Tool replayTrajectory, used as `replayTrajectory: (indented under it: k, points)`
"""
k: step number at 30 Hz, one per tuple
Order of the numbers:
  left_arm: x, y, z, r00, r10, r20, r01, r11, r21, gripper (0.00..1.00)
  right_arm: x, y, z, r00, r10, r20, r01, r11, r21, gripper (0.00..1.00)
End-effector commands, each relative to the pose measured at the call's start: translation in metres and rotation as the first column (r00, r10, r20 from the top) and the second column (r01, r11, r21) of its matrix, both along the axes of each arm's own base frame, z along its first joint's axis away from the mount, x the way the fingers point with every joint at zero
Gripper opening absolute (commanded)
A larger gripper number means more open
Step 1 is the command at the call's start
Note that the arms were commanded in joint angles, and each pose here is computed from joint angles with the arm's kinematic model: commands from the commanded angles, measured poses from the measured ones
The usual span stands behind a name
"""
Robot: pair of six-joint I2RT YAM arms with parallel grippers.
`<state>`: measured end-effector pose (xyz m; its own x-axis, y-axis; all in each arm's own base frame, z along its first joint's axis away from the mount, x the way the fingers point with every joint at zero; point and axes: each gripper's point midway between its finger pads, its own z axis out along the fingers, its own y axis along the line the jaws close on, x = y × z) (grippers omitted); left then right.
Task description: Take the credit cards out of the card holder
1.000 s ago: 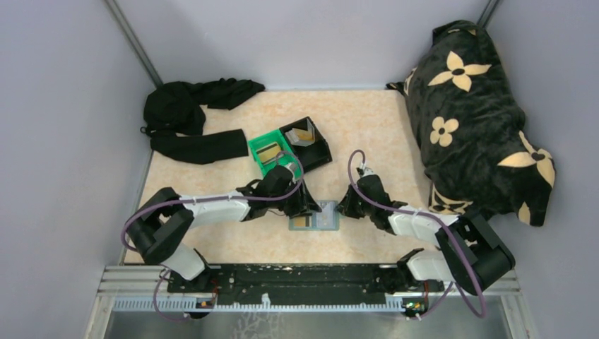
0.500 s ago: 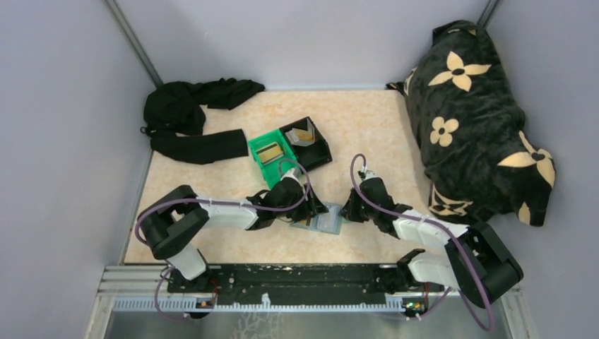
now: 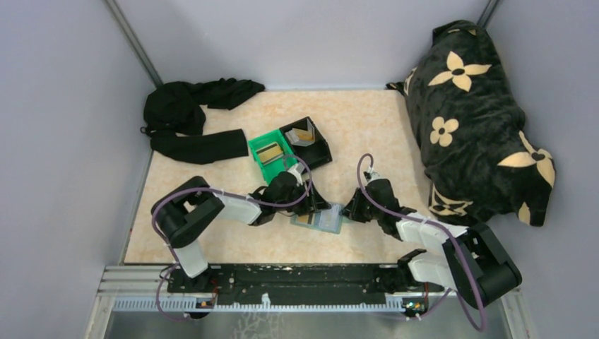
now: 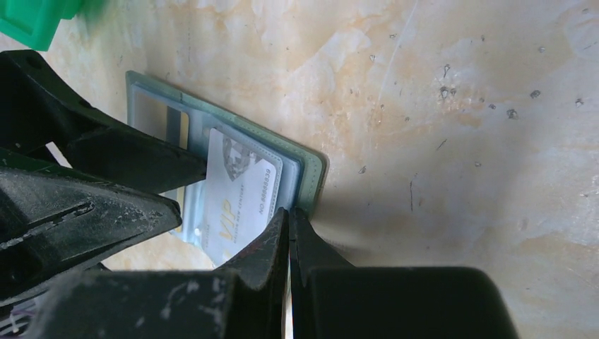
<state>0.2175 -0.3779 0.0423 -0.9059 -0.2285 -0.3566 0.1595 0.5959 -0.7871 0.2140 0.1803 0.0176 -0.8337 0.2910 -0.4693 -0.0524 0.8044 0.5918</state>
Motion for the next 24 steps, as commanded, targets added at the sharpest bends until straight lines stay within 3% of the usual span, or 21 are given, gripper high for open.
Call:
replayTrajectory:
  k: [1,12,24]
  points:
    - [-0.006,-0.006,-0.004,0.997,-0.08,0.001,0.08,0.996,-0.038,0.58,-0.012,-0.016,-0.024,0.997,-0.026,-0.07,0.021,0.997,-0.071,0.0]
    - [-0.014,-0.016,0.017,0.992,-0.13,-0.002,0.127,0.972,-0.196,0.48,-0.018,-0.018,-0.033,0.995,-0.013,-0.101,0.004,0.996,-0.09,0.0]
    - [-0.024,-0.029,0.033,0.976,-0.217,0.016,0.212,0.932,-0.295,0.44,-0.016,-0.019,-0.034,0.995,-0.016,-0.102,0.006,0.995,-0.099,0.0]
